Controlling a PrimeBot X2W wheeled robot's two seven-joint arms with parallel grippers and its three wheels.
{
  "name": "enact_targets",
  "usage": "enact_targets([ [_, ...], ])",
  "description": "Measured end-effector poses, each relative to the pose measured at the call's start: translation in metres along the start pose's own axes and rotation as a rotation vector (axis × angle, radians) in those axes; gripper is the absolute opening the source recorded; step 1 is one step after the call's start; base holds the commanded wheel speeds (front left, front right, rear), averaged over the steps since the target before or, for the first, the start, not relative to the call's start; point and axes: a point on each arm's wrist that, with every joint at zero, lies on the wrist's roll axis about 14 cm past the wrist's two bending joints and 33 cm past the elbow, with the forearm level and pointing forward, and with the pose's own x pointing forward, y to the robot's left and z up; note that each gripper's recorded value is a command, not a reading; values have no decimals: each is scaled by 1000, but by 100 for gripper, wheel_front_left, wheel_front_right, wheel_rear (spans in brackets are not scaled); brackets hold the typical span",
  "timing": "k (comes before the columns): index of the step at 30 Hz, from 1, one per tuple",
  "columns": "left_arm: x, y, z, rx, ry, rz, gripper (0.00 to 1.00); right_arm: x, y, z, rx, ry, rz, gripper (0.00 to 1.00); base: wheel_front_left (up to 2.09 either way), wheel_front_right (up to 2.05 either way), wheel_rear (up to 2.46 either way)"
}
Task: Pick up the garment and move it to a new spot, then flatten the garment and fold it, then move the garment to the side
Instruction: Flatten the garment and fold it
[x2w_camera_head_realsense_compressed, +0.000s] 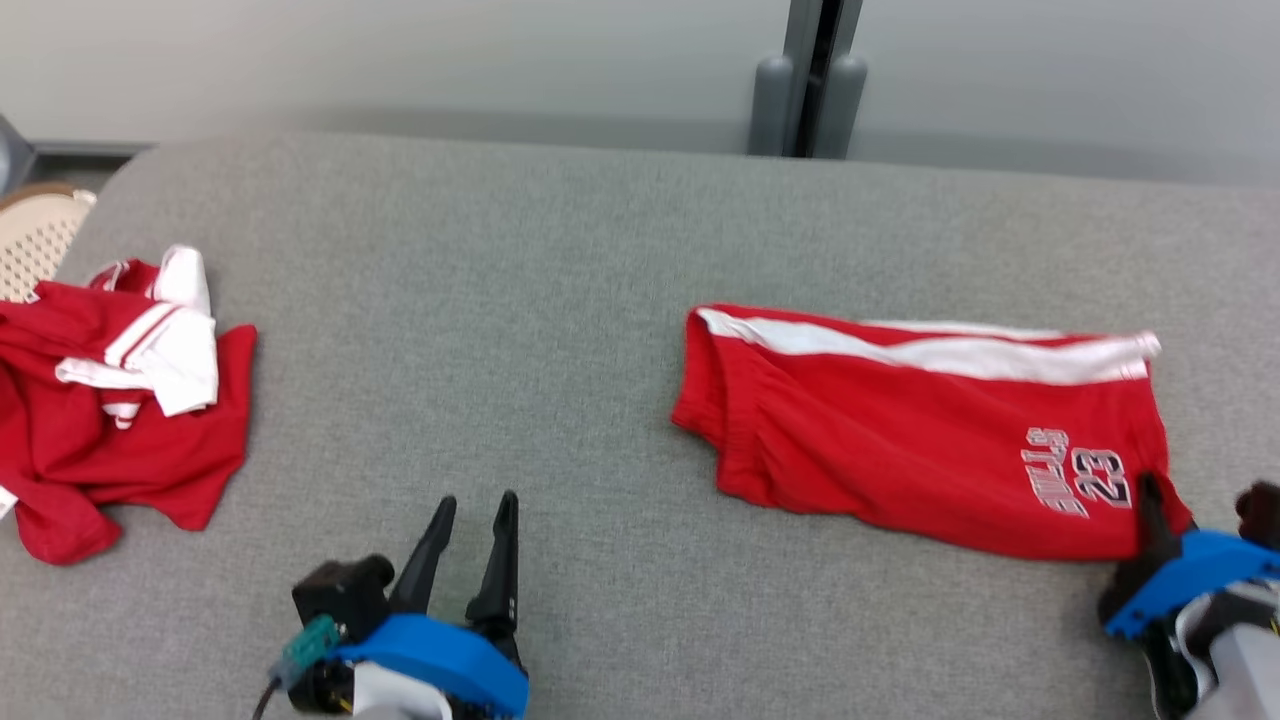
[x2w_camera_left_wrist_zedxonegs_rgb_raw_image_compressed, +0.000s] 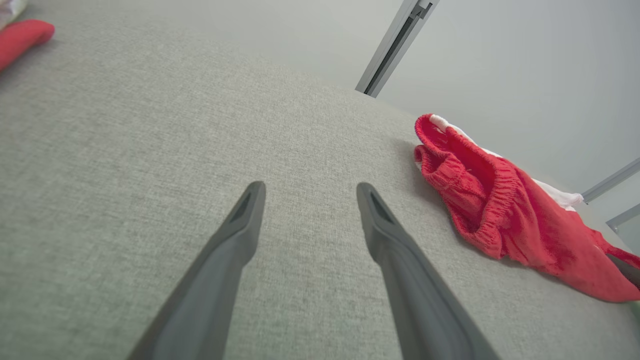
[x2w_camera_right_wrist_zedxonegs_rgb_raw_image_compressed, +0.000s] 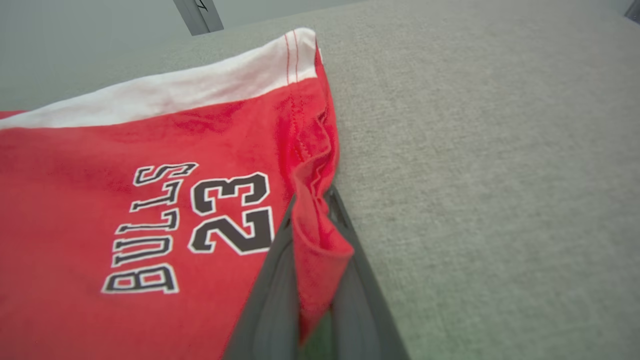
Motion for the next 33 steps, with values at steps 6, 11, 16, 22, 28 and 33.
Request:
enact_targets([
  [6,-23,-11,-7,-14,-5,-11,100,-37,-34,0,5,-37,-61,0,0,0,0],
  [11,-24,-11,-7,-17,-6,-7,100,-30,-22,29,-20,-127,-25,0,0,0,0],
  [16,-24,-8,-5,-10,-13,-1,100,-16,59,79,-51,-275,162,0,0,0,0],
  [22,-32,-5,-5,-10,-17,15,100,-31,178,84,-96,-307,458,0,0,0,0],
  [28,-37,0,-5,-11,-22,33,100,-65,252,51,-99,-227,692,100,0,0,0],
  [33,-37,2,-6,13,-16,33,100,-72,248,43,-97,-209,698,100,0,0,0],
])
